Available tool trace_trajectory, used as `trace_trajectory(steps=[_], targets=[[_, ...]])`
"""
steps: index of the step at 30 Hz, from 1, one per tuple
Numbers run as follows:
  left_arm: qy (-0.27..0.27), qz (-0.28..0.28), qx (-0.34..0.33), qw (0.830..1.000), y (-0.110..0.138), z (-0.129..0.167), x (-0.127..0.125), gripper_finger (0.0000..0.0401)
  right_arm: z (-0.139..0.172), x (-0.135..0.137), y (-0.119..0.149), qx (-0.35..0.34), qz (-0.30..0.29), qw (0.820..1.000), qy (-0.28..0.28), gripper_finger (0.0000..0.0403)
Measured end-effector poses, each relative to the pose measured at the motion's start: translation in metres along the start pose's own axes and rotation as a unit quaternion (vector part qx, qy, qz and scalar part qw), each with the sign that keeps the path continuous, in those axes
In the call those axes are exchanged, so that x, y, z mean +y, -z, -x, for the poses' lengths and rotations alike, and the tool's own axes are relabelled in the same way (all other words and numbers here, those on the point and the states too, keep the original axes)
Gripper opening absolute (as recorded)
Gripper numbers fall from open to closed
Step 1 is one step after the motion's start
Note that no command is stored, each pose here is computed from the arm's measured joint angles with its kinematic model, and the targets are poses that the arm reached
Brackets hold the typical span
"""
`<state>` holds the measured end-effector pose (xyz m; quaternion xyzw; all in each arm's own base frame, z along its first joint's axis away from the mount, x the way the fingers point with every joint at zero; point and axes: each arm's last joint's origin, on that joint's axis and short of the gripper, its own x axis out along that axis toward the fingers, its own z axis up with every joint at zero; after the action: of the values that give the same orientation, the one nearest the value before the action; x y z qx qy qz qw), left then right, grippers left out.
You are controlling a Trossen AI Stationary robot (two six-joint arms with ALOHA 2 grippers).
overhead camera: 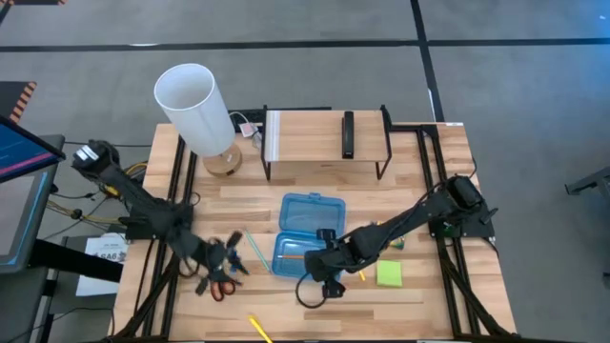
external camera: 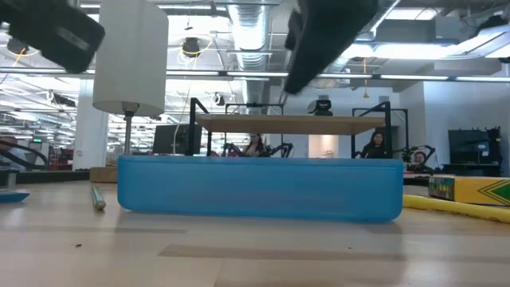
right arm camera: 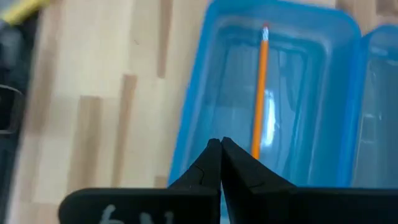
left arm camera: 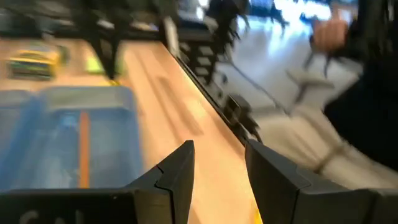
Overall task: Pack school essentials
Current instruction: Put the bottom yellow pen into the blue supply box
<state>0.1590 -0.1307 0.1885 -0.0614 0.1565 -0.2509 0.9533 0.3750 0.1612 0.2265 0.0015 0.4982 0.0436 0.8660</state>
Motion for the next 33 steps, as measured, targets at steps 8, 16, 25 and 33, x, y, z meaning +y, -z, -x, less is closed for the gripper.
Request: trace_trajectory(steps=[8, 16, 25, 33], targets=[[0.037, -0.062, 0.096, 0.993, 0.010, -0.066, -0.044, 0.0130, 0.023, 0.009, 0.001, -0.025, 0.000, 1.000, 0.015, 0.0022], [-0.005, -0.059, 0.204, 0.977, 0.023, -0.118, -0.058, 0.0130, 0.029, 0.011, 0.002, -0.028, -0.004, 0.999, 0.021, 0.0023], [0.011, -0.050, 0.226, 0.973, 0.025, -0.131, -0.064, 0.0130, 0.029, 0.013, 0.002, -0.033, -0.004, 0.999, 0.018, 0.0024], [0.008, -0.051, 0.215, 0.975, 0.028, -0.129, -0.074, 0.0136, 0.029, 0.013, 0.002, -0.032, -0.007, 0.999, 0.018, 0.0024]])
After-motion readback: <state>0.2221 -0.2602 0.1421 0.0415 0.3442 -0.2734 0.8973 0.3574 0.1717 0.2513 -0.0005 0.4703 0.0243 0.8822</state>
